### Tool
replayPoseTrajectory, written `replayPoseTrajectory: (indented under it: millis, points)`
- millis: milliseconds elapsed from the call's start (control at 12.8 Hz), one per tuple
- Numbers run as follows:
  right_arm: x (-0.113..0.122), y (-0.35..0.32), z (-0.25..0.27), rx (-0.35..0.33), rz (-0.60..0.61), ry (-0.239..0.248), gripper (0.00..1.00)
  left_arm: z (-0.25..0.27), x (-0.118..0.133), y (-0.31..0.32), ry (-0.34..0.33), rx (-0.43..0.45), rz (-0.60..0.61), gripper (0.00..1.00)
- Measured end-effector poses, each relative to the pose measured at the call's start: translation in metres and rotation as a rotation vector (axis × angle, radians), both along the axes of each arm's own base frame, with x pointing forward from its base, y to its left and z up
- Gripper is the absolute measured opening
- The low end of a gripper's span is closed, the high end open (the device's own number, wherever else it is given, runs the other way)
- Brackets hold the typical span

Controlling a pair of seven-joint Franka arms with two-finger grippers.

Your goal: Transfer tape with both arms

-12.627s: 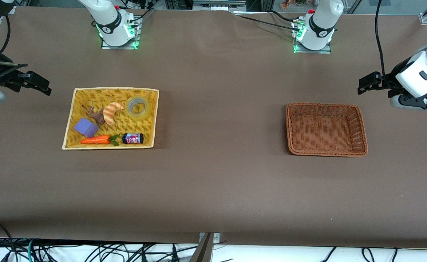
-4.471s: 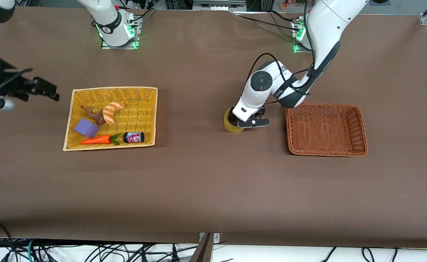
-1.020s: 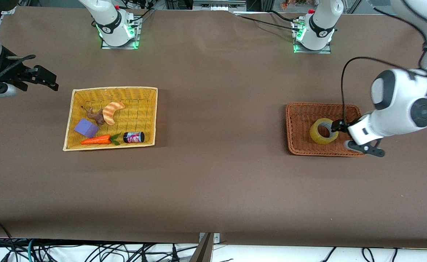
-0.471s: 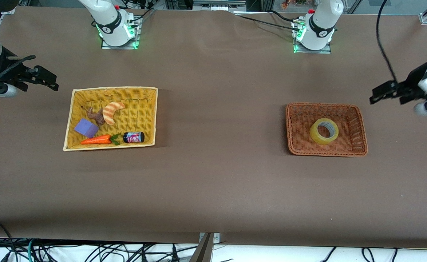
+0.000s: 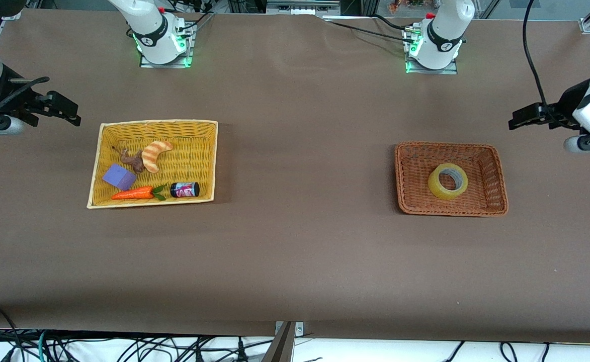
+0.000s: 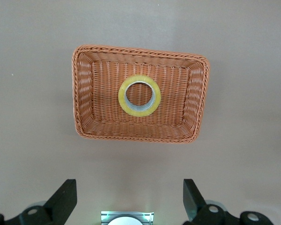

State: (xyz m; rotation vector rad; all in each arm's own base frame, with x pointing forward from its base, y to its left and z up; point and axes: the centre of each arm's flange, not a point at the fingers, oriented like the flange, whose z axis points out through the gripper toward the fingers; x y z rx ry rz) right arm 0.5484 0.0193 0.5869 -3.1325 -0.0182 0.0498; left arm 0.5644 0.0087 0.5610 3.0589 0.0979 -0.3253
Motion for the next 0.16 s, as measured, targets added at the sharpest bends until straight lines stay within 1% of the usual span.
replayPoseTrajectory:
  millis: [157]
  points:
    - [0.0001, -0.0005, -0.0003, 0.000, -0.001, 0.001, 1.00, -0.0031, 0.0041, -0.0020, -0.011, 0.001, -0.002, 1.00]
